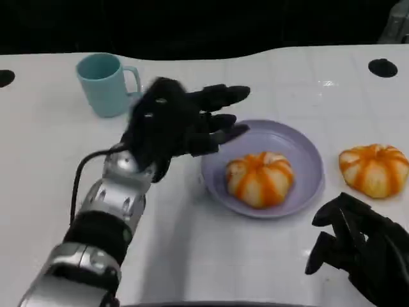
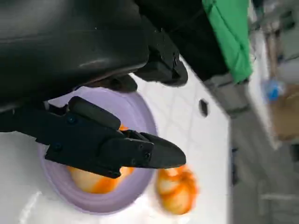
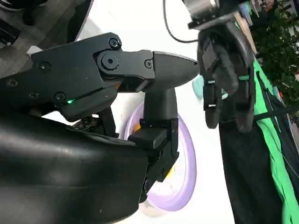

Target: Grasp the bread from the table and place it into the plate.

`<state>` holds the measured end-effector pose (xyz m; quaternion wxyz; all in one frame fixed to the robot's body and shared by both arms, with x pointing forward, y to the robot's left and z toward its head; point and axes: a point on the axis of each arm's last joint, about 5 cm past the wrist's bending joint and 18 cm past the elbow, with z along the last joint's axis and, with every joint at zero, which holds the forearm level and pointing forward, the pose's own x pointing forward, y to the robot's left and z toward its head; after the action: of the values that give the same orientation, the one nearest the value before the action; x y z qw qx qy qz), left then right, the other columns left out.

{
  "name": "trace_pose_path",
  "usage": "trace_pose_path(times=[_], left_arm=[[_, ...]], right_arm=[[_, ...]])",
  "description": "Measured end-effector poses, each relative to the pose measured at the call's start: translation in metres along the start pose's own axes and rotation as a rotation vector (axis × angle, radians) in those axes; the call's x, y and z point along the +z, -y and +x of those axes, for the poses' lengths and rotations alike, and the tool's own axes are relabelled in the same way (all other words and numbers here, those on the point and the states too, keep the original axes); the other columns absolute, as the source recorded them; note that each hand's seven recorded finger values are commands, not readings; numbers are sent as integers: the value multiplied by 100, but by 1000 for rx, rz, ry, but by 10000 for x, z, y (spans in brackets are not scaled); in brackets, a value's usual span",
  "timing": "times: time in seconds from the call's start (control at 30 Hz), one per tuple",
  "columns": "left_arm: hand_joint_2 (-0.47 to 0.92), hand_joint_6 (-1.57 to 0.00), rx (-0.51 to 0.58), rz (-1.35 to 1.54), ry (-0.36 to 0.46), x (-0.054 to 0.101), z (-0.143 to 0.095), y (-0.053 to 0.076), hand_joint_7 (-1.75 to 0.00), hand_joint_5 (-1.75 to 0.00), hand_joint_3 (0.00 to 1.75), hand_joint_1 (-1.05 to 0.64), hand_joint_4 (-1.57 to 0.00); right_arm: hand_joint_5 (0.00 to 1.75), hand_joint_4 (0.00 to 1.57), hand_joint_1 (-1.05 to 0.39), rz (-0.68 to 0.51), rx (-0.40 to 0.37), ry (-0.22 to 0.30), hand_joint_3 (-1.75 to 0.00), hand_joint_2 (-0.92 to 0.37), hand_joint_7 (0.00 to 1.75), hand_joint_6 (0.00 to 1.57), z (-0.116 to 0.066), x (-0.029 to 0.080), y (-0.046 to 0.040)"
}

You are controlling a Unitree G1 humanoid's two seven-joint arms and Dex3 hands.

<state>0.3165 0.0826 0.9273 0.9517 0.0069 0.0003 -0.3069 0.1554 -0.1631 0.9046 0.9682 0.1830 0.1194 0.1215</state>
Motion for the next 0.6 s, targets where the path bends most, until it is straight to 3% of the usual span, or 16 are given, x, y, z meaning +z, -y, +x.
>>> trace_pose_path(times=[0.07, 0.2, 0.27, 0.33, 0.47, 0.6], left_arm=[[92, -73, 28, -133, 25, -21, -79, -11, -34, -117, 36, -60, -52], [92, -58, 57, -354, 44, -12, -241, -14, -94, -141, 36, -59, -63], [92, -60, 62, -455, 56, -9, -344, -13, -109, -148, 38, -58, -67], [92, -54, 72, -526, 56, -18, -453, -9, -137, -167, 44, -59, -63], [92, -50, 83, -609, 62, -22, -650, 10, -156, -174, 43, -59, -67], [92, -52, 147, -717, 59, -3, -849, 75, -160, -175, 38, -59, -72]], right_arm=[[175, 61, -43, 0, -1, -1, -44, -92, 161, 47, -1, 0, 1], [175, 60, -43, -2, 1, -2, -44, -92, 161, 47, -1, 4, 2], [175, 60, -43, -3, 1, -2, -44, -92, 161, 47, -2, 6, 2], [175, 60, -44, -3, 1, -2, -45, -92, 161, 47, -5, 4, 4], [175, 61, -44, -5, 3, -1, -45, -92, 161, 47, -6, 3, 2], [175, 61, -44, -5, 3, -1, -45, -92, 161, 47, -7, 5, 0]])
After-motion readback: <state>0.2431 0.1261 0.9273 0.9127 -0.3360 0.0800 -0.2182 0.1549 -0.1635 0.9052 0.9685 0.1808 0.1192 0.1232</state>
